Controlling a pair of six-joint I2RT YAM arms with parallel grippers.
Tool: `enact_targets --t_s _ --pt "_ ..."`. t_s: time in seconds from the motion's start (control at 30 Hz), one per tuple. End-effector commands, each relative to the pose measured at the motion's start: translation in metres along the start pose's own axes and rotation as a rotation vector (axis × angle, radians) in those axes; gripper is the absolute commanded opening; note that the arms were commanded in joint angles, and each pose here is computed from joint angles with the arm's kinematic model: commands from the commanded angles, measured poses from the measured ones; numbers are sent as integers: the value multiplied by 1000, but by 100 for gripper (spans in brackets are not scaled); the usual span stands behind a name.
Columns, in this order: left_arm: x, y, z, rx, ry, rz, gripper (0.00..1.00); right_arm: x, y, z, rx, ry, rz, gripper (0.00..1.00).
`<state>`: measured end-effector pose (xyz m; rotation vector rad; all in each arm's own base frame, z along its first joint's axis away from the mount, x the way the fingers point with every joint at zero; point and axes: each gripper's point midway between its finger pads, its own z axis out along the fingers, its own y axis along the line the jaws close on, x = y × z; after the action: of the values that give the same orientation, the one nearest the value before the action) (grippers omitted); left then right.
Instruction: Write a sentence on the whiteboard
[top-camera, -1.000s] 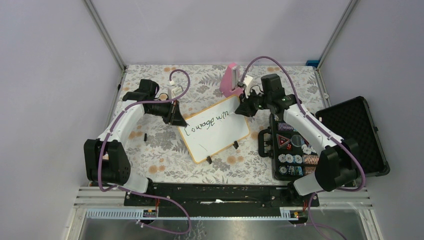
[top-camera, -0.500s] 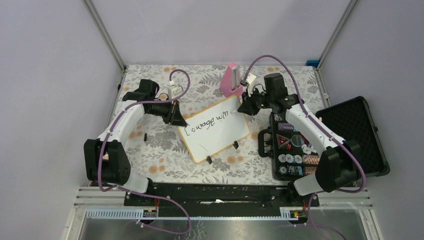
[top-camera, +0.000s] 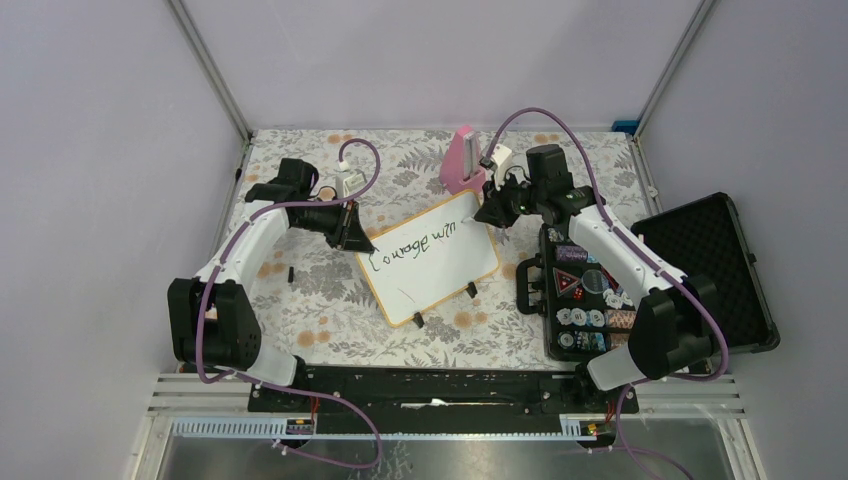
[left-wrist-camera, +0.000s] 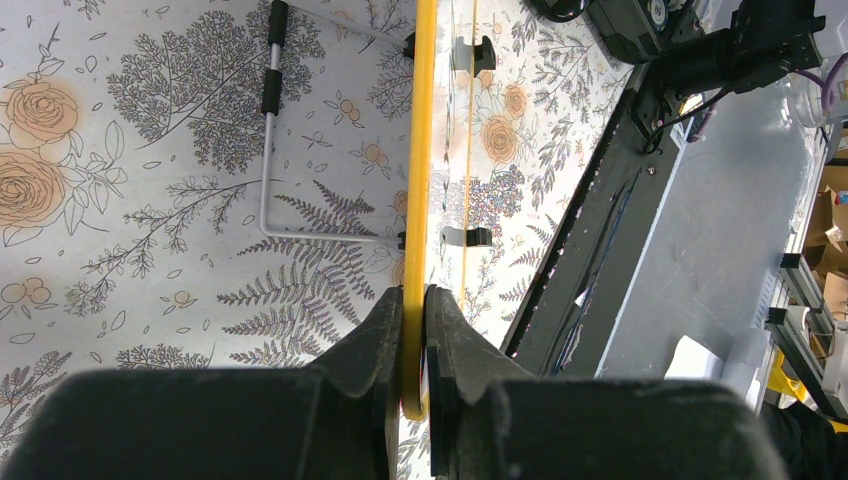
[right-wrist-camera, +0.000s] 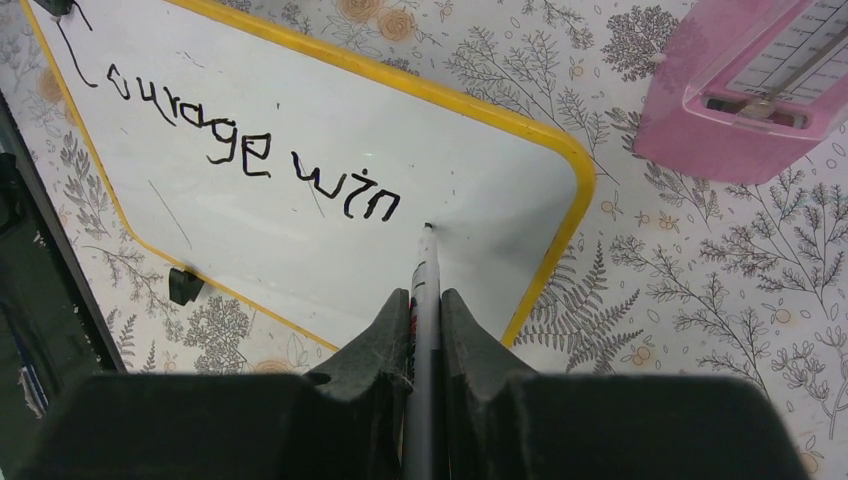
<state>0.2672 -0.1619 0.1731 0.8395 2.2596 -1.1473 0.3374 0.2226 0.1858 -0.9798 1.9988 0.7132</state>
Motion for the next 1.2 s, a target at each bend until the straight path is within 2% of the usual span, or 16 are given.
enact_targets --t_s 0.0,1.17 --pt "1 21 -1 -97 17 78 0 -27 -7 -1 12 -69 -29 0" --pt "1 22 0 -97 21 76 0 8 12 4 -66 18 -51 0"
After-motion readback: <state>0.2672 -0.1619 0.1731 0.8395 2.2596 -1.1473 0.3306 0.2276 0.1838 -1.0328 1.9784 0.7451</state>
